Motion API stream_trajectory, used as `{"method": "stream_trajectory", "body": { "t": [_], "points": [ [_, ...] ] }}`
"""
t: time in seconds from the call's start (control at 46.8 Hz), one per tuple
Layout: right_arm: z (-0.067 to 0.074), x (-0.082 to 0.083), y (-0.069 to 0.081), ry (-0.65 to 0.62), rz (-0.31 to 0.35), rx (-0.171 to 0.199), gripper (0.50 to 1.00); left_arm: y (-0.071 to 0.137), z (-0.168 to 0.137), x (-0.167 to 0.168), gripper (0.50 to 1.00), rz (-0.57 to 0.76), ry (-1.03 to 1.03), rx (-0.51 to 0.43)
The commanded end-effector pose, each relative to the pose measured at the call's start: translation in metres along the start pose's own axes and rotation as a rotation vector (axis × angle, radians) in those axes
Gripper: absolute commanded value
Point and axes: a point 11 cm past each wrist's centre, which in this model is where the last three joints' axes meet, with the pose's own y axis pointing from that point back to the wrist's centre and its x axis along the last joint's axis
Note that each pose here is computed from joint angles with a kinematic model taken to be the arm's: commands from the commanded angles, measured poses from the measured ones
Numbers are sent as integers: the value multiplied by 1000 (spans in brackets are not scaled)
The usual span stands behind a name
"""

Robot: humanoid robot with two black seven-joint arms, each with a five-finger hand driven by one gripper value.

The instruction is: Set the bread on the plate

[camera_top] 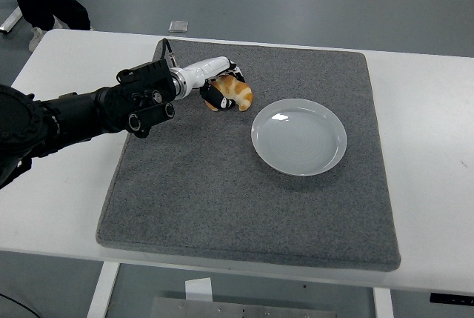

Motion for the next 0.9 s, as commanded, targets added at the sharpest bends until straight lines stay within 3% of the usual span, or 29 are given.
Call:
{"method": "stream_trajectory", "body": {
  "t": [0.0,0.534,0.876],
  "points": [
    [0,0,0,0,-1,0,954,0,0,0,500,-2,-8,-2],
    [0,0,0,0,-1,0,952,0,8,13,500,16,-26,-26],
    [0,0,0,0,0,0,952,8,42,67,500,86,-19,-97]
  ]
}}
